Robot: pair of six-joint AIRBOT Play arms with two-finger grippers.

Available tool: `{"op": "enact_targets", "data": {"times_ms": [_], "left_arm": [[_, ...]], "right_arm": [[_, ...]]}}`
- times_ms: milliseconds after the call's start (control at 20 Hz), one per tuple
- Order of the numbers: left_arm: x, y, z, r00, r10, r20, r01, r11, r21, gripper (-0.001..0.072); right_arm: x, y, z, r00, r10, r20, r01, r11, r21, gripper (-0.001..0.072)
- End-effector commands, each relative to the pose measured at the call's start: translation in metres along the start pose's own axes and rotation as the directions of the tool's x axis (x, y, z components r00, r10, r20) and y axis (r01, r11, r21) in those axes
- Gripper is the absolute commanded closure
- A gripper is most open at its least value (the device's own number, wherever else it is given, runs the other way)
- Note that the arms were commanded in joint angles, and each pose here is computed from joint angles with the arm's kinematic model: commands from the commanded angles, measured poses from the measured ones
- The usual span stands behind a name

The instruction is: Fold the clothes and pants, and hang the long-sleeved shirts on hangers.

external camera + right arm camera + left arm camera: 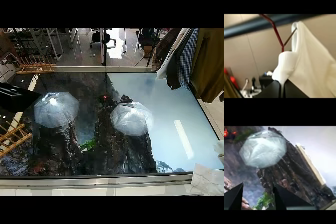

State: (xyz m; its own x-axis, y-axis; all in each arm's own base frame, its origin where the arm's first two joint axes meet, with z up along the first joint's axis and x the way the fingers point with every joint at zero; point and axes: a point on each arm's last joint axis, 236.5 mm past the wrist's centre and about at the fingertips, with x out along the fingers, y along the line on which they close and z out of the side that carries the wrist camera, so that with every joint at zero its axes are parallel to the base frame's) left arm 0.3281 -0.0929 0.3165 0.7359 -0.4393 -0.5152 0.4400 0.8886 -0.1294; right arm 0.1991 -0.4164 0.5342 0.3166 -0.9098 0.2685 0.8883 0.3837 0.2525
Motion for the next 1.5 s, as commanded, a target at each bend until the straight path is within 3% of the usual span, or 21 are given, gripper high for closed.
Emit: {"op": "enact_targets", "data": {"times_ms": [0, 250, 500, 550, 650, 700, 850, 1000, 1100, 1150, 1250, 1350, 1400, 1450], "left_arm": [[0.0, 0.002, -0.001, 1.0, 0.006, -0.004, -0.006, 0.999, -0.031, 0.0307], [0.0, 0.002, -0.001, 1.0, 0.006, -0.005, -0.006, 0.998, -0.066, 0.0307], [0.001, 0.0, -0.007, 1.0, -0.002, -0.029, 0.0, 0.998, -0.066, 0.0307], [0.001, -0.001, -0.013, 0.998, -0.01, -0.055, 0.007, 0.998, -0.067, 0.0307], [0.002, -0.005, -0.027, 0.993, -0.031, -0.113, 0.023, 0.997, -0.072, 0.0307], [0.002, -0.006, -0.031, 0.991, -0.037, -0.131, 0.027, 0.997, -0.074, 0.0307], [0.004, -0.007, -0.037, 0.987, -0.046, -0.157, 0.034, 0.996, -0.078, 0.0307], [0.007, -0.005, -0.038, 0.985, -0.048, -0.166, 0.035, 0.996, -0.084, 0.0307], [0.009, -0.002, -0.039, 0.984, -0.04, -0.172, 0.027, 0.997, -0.072, 0.0307], [0.008, 0.007, -0.042, 0.983, -0.002, -0.184, -0.01, 0.998, -0.061, 0.0308], [0.002, 0.042, -0.053, 0.962, 0.149, -0.229, -0.156, 0.988, -0.015, 0.0308], [-0.015, 0.089, -0.065, 0.894, 0.35, -0.28, -0.348, 0.936, 0.059, 0.0308], [-0.027, 0.112, -0.07, 0.844, 0.445, -0.3, -0.439, 0.894, 0.092, 0.0308], [-0.04, 0.131, -0.073, 0.791, 0.526, -0.314, -0.516, 0.848, 0.12, 0.0308]], "right_arm": [[0.019, -0.029, 0.011, 0.996, -0.026, 0.089, 0.026, 1.0, 0.002, 0.0698], [0.032, -0.091, -0.028, 0.982, -0.186, -0.032, 0.187, 0.982, 0.031, 0.0698], [0.026, -0.097, -0.03, 0.976, -0.21, -0.064, 0.213, 0.975, 0.059, 0.0694], [0.022, -0.096, -0.024, 0.976, -0.21, -0.058, 0.213, 0.975, 0.061, 0.0621], [0.013, -0.092, -0.009, 0.979, -0.201, -0.032, 0.202, 0.977, 0.068, 0.0174], [0.006, -0.089, 0.0, 0.981, -0.193, -0.022, 0.194, 0.978, 0.082, 0.0043], [-0.028, -0.059, 0.03, 0.995, -0.099, -0.026, 0.102, 0.964, 0.246, 0.0032], [-0.088, 0.028, 0.062, 0.98, 0.197, -0.038, -0.169, 0.91, 0.379, 0.0033], [-0.146, 0.12, 0.05, 0.844, 0.521, -0.127, -0.437, 0.805, 0.401, 0.0033], [-0.181, 0.163, 0.03, 0.712, 0.669, -0.211, -0.561, 0.724, 0.402, 0.0034], [-0.271, 0.231, -0.033, 0.338, 0.844, -0.417, -0.73, 0.515, 0.45, 0.0037], [-0.361, 0.262, -0.105, -0.028, 0.808, -0.589, -0.777, 0.353, 0.521, 0.004], [-0.403, 0.269, -0.142, -0.176, 0.735, -0.655, -0.793, 0.288, 0.536, 0.0048], [-0.438, 0.272, -0.174, -0.276, 0.656, -0.703, -0.801, 0.247, 0.545, 0.0105]]}}
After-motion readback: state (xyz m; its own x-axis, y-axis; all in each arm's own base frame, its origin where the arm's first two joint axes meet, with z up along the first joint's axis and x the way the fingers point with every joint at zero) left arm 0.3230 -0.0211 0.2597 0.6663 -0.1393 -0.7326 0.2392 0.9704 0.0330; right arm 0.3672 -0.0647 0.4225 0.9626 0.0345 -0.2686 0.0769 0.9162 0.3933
